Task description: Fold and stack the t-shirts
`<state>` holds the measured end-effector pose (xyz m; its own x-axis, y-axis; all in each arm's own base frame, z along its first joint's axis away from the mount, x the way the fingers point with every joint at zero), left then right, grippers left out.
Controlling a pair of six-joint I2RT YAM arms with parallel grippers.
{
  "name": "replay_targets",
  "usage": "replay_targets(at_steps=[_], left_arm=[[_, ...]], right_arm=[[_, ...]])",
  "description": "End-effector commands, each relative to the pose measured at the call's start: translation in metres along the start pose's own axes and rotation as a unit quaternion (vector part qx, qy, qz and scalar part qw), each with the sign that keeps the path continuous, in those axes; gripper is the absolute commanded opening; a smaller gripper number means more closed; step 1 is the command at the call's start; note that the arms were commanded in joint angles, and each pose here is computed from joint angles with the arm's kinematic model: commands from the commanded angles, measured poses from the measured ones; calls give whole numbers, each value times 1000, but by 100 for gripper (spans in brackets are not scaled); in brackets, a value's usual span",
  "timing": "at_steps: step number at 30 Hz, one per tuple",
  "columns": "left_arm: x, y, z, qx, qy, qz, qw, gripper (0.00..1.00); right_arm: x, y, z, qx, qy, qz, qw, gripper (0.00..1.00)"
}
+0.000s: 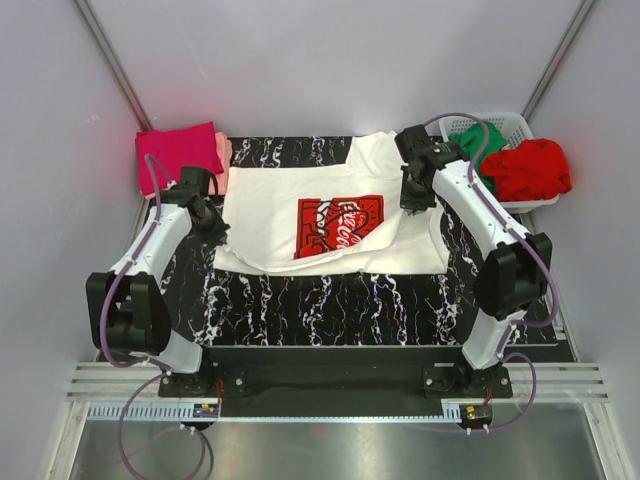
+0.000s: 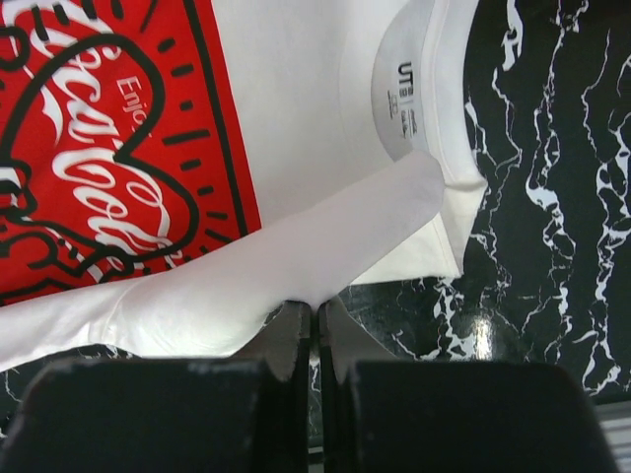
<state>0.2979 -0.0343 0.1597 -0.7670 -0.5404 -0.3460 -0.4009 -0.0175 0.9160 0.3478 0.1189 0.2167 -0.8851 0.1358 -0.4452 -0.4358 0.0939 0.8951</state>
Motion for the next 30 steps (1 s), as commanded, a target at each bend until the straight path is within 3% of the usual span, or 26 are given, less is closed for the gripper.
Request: replay_targets(at_steps=[1,30], left_arm=[[-24,4,-7,0,-10,-25,1000,0],[-65,-61,-9,-75,-19,16,997,0]], right_arm=[[-25,3,-3,0,-3,-27,1000,0],[-65,-67,-12,70,-25,16,997,0]])
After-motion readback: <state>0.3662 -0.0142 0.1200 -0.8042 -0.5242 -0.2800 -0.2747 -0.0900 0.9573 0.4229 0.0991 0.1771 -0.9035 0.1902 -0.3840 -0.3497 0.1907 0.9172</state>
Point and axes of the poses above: each gripper's point midway between its finger pads, its own y axis back along the fingers, its own z axis along the line the jaws close on, x = y × z, the point moved 5 cm from there along y, back along the fingers
